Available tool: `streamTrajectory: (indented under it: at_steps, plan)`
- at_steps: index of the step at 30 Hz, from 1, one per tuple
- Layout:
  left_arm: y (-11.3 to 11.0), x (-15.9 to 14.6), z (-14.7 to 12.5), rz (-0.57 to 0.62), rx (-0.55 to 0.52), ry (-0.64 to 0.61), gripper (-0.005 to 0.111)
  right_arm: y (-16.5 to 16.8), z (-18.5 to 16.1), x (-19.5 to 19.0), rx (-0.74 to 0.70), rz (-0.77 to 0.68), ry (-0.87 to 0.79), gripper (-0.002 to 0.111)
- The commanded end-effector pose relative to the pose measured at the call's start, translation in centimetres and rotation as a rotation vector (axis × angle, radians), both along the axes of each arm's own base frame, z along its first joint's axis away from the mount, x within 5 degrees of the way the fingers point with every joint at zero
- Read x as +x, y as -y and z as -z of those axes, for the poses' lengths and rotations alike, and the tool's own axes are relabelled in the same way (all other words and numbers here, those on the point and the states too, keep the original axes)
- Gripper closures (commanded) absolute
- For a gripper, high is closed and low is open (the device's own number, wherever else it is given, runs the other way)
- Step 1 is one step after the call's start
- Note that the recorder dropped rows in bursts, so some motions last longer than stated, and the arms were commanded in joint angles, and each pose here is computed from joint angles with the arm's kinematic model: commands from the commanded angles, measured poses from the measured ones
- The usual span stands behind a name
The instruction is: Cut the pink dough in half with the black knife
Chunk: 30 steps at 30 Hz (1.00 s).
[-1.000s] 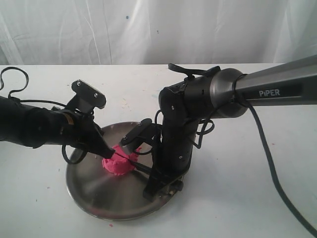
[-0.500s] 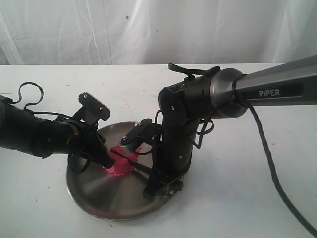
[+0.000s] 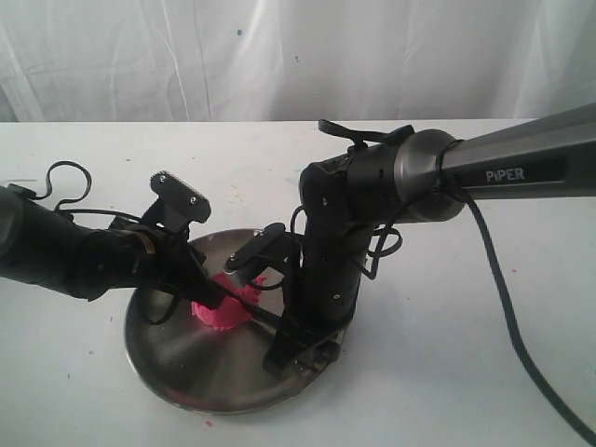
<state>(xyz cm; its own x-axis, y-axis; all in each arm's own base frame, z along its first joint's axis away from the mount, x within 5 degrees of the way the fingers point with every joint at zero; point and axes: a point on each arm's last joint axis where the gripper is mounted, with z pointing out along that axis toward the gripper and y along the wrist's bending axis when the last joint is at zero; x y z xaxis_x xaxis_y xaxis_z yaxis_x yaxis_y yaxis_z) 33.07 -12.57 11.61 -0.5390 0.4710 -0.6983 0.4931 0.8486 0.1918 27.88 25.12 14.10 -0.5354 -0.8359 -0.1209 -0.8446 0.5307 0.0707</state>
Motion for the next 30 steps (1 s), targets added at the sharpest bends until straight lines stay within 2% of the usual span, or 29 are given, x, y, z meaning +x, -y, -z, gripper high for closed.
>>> streamTrajectory:
  at_steps: [1,17,25,30]
  plan:
    - [-0.23,-1.16,2.06,-0.006,0.033,-0.146,0.107,0.17,0.35,-0.16,-0.013,-0.007,-0.023,0.108]
    - [-0.24,-1.19,2.08,-0.006,0.035,-0.149,0.107,0.28,0.51,-0.32,-0.028,-0.009,-0.044,0.108]
    - [-0.24,-1.19,2.08,-0.006,0.035,-0.149,0.107,0.31,0.51,-0.39,-0.032,-0.009,-0.052,0.092]
    - [-0.25,-1.24,2.12,-0.005,0.037,-0.156,0.107,0.31,0.51,-0.39,-0.032,-0.009,-0.052,0.088]
